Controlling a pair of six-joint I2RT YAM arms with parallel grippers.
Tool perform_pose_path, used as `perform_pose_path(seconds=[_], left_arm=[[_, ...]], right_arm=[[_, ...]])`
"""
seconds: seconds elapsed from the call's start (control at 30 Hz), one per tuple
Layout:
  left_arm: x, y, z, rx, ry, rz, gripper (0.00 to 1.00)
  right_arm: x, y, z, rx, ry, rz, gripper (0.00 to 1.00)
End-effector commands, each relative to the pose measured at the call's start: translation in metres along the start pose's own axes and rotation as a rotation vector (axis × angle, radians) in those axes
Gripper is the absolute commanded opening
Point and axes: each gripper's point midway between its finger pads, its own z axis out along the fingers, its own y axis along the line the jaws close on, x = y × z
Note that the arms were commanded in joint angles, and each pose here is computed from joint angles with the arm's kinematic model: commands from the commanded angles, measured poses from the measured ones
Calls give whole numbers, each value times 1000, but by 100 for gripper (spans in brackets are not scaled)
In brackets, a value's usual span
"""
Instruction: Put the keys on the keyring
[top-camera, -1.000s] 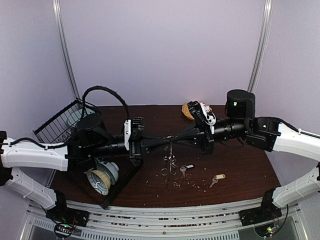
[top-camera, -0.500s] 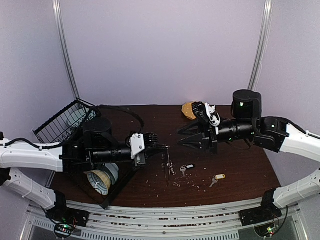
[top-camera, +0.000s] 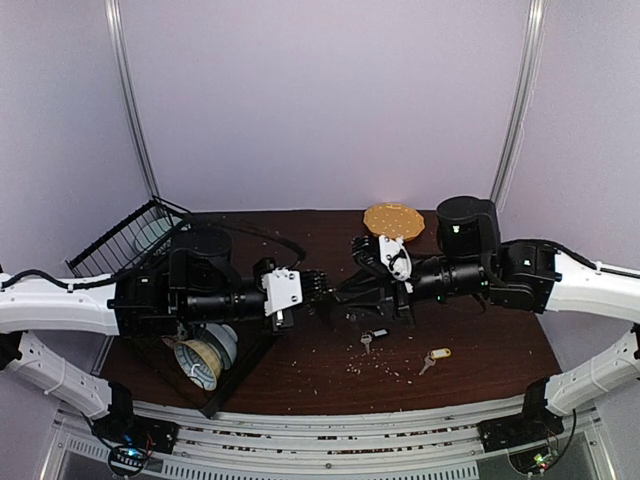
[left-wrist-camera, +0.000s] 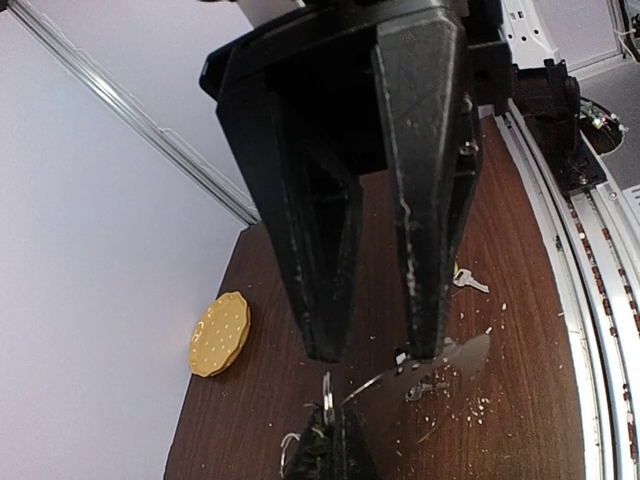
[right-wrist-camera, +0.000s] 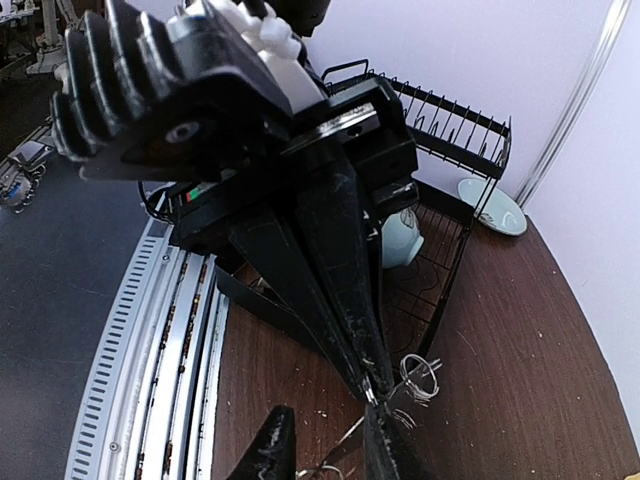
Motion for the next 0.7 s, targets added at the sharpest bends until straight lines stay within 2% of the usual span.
perform_pose_path(seconds=[0.0, 0.4, 0.67], left_arm=[[-23, 14, -7, -32, -58, 18, 0], [-30, 9, -8, -2, -96, -18, 0], [-33, 7, -11, 10, -116, -17, 0]], right_arm=[[-11, -4, -7, 39, -32, -45, 26], [4, -6, 12, 18, 33, -4, 23], [3, -10, 13, 36, 30, -4, 5]])
